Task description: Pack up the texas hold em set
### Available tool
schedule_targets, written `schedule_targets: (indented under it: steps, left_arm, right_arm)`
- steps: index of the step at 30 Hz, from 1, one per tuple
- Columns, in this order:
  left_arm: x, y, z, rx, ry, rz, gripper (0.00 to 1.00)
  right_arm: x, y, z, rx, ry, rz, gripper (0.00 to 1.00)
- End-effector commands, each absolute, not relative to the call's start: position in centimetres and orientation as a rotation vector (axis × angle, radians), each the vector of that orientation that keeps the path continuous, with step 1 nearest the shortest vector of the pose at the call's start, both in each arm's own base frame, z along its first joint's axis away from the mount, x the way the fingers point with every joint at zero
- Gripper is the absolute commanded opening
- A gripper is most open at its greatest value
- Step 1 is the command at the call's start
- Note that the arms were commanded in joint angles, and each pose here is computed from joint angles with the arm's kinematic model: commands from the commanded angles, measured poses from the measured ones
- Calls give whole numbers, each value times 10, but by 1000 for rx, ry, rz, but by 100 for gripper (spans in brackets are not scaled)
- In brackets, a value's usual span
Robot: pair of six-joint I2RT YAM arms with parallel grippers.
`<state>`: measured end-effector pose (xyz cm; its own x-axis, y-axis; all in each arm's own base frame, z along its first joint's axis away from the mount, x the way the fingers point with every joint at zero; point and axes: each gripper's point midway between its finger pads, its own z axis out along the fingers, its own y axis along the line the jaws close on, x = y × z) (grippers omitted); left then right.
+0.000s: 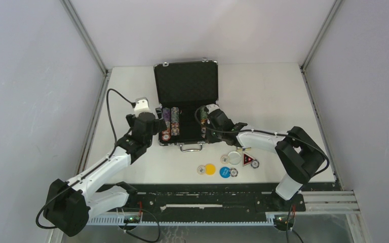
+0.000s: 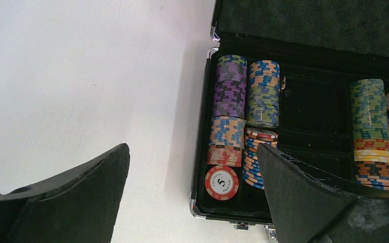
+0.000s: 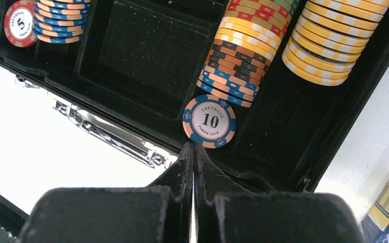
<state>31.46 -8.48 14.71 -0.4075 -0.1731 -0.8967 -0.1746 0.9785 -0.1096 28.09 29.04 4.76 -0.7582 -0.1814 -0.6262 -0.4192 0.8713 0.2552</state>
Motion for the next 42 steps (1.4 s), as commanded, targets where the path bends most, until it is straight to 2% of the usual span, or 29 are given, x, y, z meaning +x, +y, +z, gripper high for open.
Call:
schedule_targets:
  steps: [1,19,42]
  left_arm:
    - [323,-87,172,-267,1928,-35,100]
    - [323,-84,170,-264,1934,-12,100]
    - [325,-91,166,-248,1944,-45,100]
  right_arm:
    - [289,296,48,-403,2420,535,0]
    - [327,293,63,-363,2365,528,0]
    - [320,295,69,-384,2366,546,2]
